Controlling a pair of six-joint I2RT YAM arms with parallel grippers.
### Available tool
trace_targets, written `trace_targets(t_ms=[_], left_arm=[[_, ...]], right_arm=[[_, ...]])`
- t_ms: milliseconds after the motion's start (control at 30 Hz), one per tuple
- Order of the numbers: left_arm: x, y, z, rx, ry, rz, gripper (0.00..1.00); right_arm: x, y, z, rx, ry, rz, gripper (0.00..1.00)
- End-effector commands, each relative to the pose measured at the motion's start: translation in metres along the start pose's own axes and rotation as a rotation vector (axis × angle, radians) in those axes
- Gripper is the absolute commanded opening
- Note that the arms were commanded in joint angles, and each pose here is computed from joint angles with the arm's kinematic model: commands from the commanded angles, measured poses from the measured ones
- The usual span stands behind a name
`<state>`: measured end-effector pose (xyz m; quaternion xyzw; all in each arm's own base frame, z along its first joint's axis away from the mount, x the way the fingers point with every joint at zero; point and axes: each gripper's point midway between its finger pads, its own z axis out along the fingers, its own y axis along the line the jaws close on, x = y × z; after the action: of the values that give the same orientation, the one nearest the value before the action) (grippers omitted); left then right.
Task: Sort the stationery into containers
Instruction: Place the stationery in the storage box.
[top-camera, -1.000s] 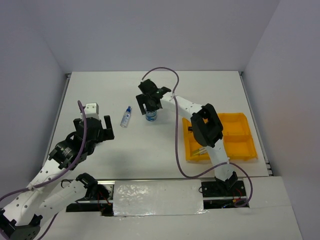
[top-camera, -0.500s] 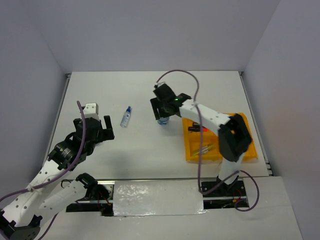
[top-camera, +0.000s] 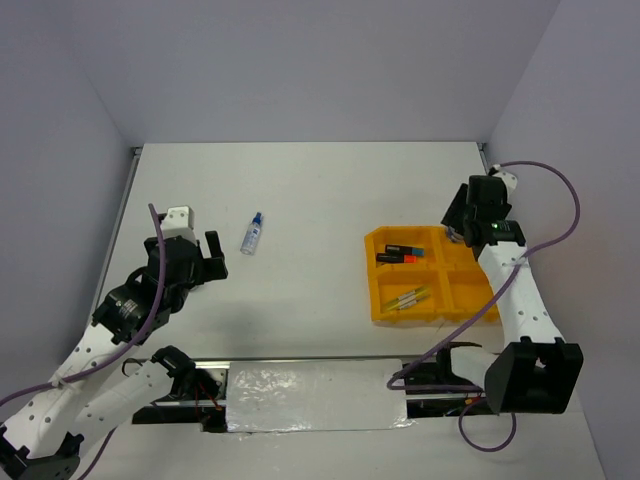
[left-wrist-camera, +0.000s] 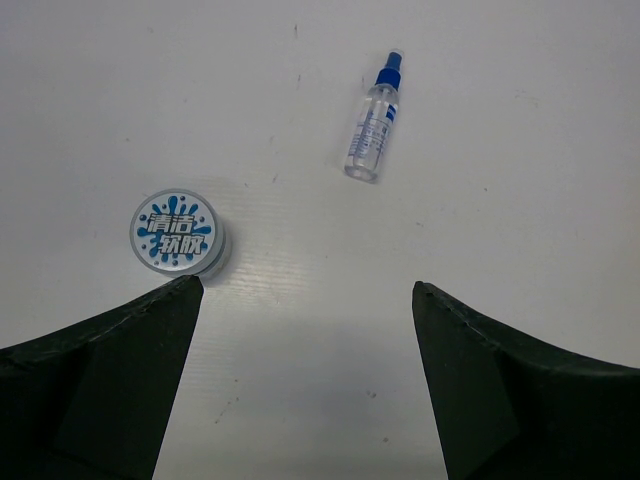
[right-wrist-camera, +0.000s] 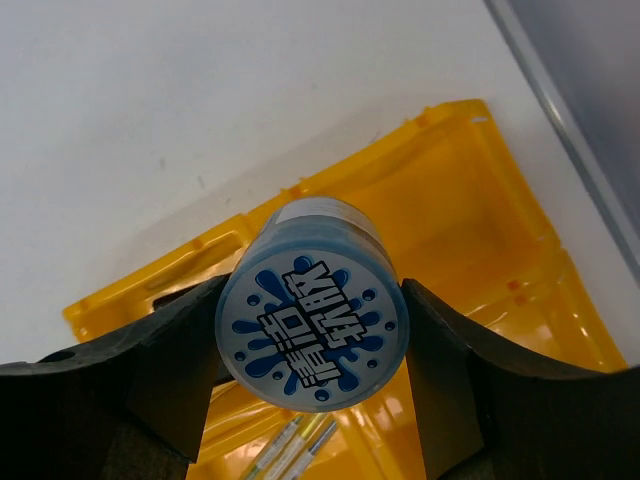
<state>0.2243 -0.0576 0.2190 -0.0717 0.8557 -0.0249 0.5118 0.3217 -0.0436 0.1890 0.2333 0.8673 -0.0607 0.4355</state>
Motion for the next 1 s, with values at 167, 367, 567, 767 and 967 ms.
trace_targets(t_ms=[167,367,567,767,967], left_arm=[[-0.009,-0.004,-0.002,0.021,-0.037,-0.002,0.99],[-0.009,-0.003,-0.002,0.021,-0.04,-0.006,0.99],[-0.01,-0.002,-0.003,0.018,-0.044,-0.01,0.99],[-0.011,-0.001,-0.005,0.014,-0.05,-0.017,0.99],[-0.011,0.004,-0.005,-0.015,-0.052,-0.028,0.99]], right_arm=[[-0.015,-0.021,0.031,0.082,-0.028,0.089,0.3],[0.0,-0.017,0.049,0.081,0.027,0.099,0.36],[0.005,-0.017,0.053,0.084,0.048,0.094,0.54],[0.011,-0.01,0.055,0.052,0.086,0.084,0.85],[0.009,-0.002,0.049,0.004,0.095,0.083,1.0]])
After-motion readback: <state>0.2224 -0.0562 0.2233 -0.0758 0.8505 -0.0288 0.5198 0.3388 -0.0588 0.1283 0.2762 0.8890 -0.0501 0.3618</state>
